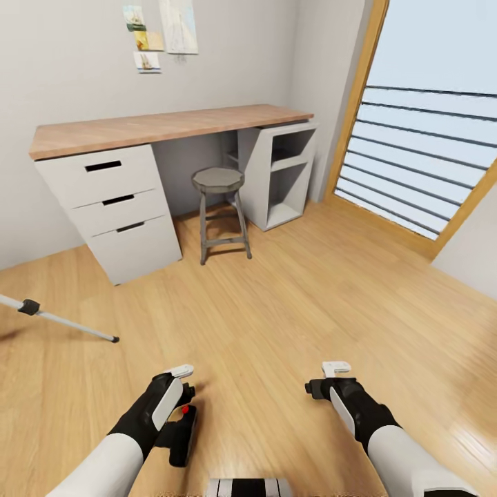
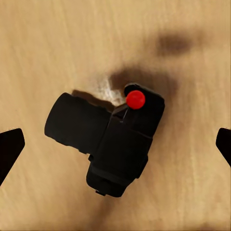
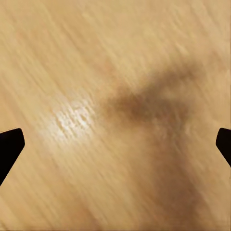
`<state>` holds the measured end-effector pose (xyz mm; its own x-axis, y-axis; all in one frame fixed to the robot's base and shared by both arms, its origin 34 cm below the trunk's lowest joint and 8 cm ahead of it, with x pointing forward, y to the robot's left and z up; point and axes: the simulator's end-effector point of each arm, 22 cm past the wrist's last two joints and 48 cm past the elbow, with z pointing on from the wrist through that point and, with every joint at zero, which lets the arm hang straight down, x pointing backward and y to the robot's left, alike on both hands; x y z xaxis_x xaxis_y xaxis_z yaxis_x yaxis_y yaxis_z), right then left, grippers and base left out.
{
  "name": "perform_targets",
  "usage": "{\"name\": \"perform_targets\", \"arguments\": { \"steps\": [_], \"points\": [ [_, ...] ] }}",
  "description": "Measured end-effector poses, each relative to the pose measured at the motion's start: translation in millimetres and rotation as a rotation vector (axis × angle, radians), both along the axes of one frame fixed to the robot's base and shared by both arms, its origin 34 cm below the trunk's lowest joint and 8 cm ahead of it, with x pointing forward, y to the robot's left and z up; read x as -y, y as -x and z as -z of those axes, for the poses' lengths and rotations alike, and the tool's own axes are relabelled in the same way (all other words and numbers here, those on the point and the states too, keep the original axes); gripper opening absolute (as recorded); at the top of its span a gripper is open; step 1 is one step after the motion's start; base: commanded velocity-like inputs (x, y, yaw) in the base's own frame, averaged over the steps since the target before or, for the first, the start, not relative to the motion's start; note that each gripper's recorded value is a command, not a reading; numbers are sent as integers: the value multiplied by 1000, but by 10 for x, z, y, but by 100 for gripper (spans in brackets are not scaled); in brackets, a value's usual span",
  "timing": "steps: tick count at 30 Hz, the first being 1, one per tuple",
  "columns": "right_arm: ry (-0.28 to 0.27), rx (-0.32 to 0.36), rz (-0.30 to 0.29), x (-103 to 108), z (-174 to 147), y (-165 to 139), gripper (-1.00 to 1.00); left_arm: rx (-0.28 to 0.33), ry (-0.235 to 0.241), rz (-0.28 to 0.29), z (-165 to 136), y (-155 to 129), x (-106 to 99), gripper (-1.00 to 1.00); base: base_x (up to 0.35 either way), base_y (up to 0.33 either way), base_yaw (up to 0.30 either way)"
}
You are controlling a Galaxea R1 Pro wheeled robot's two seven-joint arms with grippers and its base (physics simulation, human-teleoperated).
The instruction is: Attach the digital camera to the camera tripod in the bedroom.
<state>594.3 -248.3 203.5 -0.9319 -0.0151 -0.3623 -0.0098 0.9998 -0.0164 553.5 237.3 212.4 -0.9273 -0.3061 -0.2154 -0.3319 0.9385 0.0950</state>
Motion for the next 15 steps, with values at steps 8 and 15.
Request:
{"name": "perform_targets", "arguments": {
  "steps": [8,15],
  "points": [
    [2,-33,-1,7,174,100,100,-39,-1,-1,175,121,-11,100,0,0,0],
    [2,-62,-1,7,326,195,100,-90,-10,-1,361,299,-67,100,0,0,0]
  ]
}}
